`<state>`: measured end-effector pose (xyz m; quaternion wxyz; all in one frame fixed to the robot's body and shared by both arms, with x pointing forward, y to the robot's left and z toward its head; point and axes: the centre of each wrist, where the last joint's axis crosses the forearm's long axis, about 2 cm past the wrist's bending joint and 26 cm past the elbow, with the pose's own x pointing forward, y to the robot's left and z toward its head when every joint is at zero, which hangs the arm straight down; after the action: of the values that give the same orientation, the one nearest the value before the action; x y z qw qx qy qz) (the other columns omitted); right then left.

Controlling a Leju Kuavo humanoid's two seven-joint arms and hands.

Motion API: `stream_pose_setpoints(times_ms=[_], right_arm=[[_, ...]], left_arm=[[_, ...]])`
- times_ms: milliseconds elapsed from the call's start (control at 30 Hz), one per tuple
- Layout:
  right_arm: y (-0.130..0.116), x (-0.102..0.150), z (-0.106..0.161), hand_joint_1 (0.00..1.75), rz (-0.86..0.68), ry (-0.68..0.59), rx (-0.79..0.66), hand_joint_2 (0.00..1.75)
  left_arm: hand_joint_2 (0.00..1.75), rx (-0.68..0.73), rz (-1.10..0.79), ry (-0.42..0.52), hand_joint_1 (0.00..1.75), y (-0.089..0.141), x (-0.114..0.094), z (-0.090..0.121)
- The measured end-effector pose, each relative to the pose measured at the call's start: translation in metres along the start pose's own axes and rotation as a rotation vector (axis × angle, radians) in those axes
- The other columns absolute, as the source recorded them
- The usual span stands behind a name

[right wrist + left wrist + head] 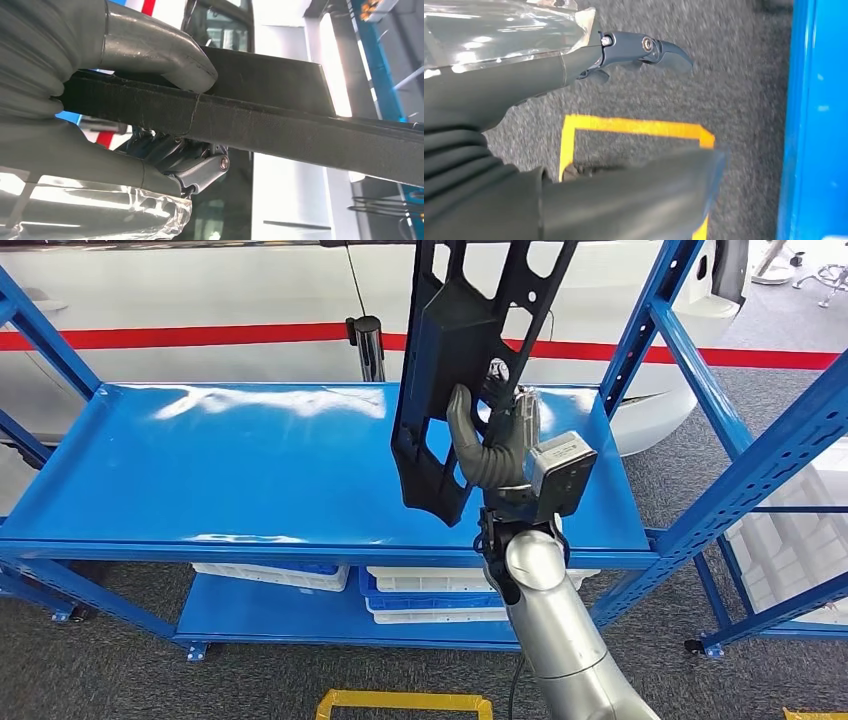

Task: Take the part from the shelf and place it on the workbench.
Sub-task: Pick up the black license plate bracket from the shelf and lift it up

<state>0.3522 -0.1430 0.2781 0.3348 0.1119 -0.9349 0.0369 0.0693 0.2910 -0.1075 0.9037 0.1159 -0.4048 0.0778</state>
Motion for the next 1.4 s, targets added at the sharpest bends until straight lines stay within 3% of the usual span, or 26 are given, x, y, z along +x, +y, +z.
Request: stream_pose_setpoints(times_ms=[333,733,1400], right_arm=[[0.014,-0.001,0.011,1.75,-0.06,0.018,0.145,1.75],[0.025,-0.012,0.03,1.75,-0.159,0.095,0.212,1.75],[0.018,-0.019,0.042,1.75,-0.129,0.129,0.224,1.75]], left_arm=[[1.75,0.084,0.08,0.052,0.0,-0.003,-0.003,0.003],[1.75,0.102,0.094,0.058,0.0,-0.002,-0.004,0.004],[1.75,-0.049,0.13,0.124,0.0,-0.009,0.007,-0.004]])
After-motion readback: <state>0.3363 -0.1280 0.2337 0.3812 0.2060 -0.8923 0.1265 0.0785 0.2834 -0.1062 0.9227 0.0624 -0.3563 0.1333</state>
